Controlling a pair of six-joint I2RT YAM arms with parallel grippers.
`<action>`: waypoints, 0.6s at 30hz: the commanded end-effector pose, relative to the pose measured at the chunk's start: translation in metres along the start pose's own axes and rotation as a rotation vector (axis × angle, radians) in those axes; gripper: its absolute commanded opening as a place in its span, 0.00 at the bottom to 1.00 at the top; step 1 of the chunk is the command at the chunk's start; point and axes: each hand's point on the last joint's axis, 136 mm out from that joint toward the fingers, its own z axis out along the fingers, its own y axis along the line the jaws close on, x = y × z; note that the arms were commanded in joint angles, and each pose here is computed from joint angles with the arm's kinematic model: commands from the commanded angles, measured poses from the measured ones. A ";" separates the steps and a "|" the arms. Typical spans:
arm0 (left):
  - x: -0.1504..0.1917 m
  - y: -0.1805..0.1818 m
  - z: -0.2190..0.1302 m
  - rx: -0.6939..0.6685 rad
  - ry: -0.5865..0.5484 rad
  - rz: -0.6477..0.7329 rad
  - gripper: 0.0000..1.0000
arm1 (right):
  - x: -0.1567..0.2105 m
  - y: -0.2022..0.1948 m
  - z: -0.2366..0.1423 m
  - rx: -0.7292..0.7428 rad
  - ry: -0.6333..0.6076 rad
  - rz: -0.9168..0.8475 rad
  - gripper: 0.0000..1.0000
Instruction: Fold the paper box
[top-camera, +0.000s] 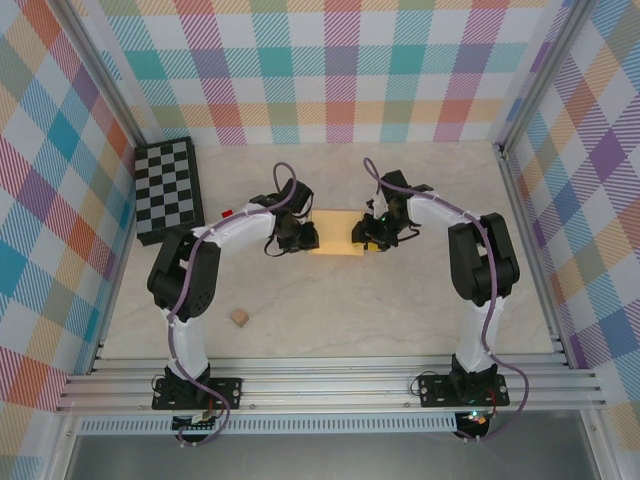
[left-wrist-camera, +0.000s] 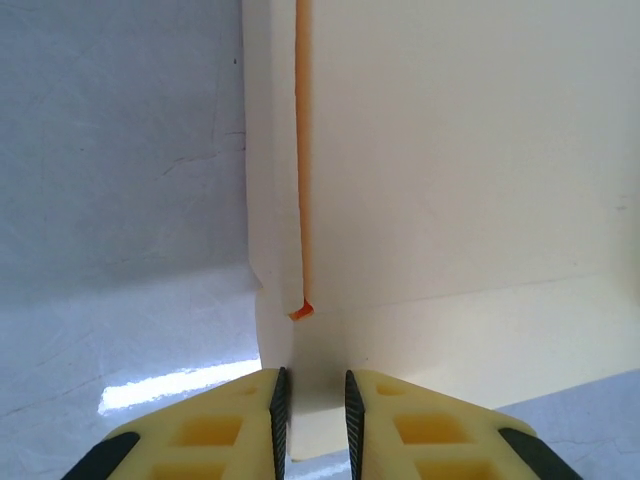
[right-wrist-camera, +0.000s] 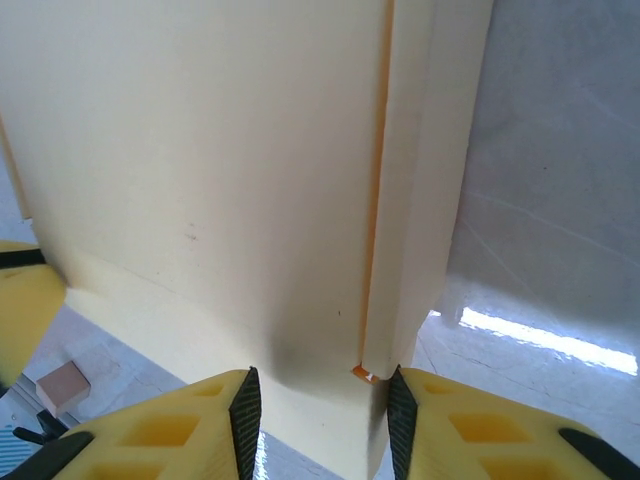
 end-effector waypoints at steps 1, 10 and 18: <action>0.000 -0.033 -0.021 0.116 -0.036 0.035 0.25 | 0.009 0.019 -0.009 -0.064 0.004 -0.047 0.40; 0.009 -0.008 0.004 0.023 -0.013 0.165 0.27 | 0.013 -0.009 0.013 0.013 0.028 -0.085 0.33; 0.012 -0.001 0.017 0.003 0.008 0.142 0.27 | 0.007 -0.009 0.007 0.046 0.028 -0.092 0.32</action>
